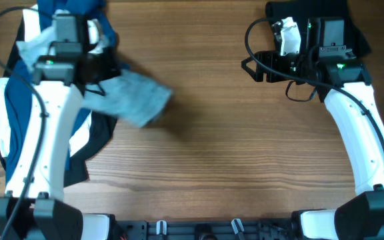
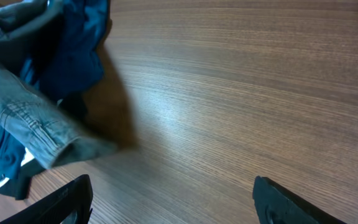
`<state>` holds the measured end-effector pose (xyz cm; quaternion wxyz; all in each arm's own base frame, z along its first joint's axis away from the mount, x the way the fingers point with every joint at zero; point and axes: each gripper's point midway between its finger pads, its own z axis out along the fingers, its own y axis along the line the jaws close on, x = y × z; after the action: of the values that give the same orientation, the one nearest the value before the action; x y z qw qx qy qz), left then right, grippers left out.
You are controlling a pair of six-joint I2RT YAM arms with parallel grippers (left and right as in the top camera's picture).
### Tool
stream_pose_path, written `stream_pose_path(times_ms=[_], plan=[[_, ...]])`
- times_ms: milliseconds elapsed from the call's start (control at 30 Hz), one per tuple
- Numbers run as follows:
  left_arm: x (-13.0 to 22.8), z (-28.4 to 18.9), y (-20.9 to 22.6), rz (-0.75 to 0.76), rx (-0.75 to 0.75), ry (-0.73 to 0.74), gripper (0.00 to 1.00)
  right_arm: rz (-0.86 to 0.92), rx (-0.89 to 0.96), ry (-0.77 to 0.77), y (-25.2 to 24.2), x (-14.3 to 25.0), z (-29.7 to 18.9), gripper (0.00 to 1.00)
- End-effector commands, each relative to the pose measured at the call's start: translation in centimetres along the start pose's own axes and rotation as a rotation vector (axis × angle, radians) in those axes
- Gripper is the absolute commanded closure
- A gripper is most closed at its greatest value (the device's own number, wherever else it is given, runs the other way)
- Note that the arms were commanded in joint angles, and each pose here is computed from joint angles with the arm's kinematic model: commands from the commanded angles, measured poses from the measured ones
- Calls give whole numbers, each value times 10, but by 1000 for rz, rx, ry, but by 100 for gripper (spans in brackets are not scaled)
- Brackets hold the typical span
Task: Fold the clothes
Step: 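Pull the jeans out of the pile with the left gripper toward table center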
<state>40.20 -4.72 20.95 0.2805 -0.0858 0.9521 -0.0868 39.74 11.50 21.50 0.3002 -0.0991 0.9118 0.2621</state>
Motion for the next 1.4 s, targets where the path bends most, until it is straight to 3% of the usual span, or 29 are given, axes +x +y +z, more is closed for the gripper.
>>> stream_pose_path(times_ms=[0, 167, 267, 433, 567, 700, 833, 1000, 1167, 1367], plan=[[19, 3, -63, 41, 118, 45, 96, 72, -7, -9, -4, -5, 0, 18], [40, 23, -115, 144, 185, 75, 96, 171, 37, -20, -33, -4, -13, 18], [40, 11, -139, 152, 233, 46, 96, 219, 63, -8, -48, 2, -21, 18], [40, -60, -178, 159, 330, 13, 96, 285, 91, 19, -64, 14, -31, 16], [71, -130, -213, 256, 461, 18, 96, 326, 106, 38, -73, 21, -37, 13], [98, -167, -233, 321, 542, 8, 96, 370, 122, 51, -81, 28, -43, 13], [93, -127, -216, 279, 435, 80, 96, 399, 133, 58, -88, 33, -47, 12], [84, -36, -196, 216, 277, 201, 96, 401, 149, 62, -90, 34, -48, 13], [97, 54, -188, 205, 196, 321, 96, 400, 164, 64, -93, 35, -48, 13], [74, 91, -175, 148, 189, 281, 95, 402, 171, 71, -94, 37, -49, 13]])
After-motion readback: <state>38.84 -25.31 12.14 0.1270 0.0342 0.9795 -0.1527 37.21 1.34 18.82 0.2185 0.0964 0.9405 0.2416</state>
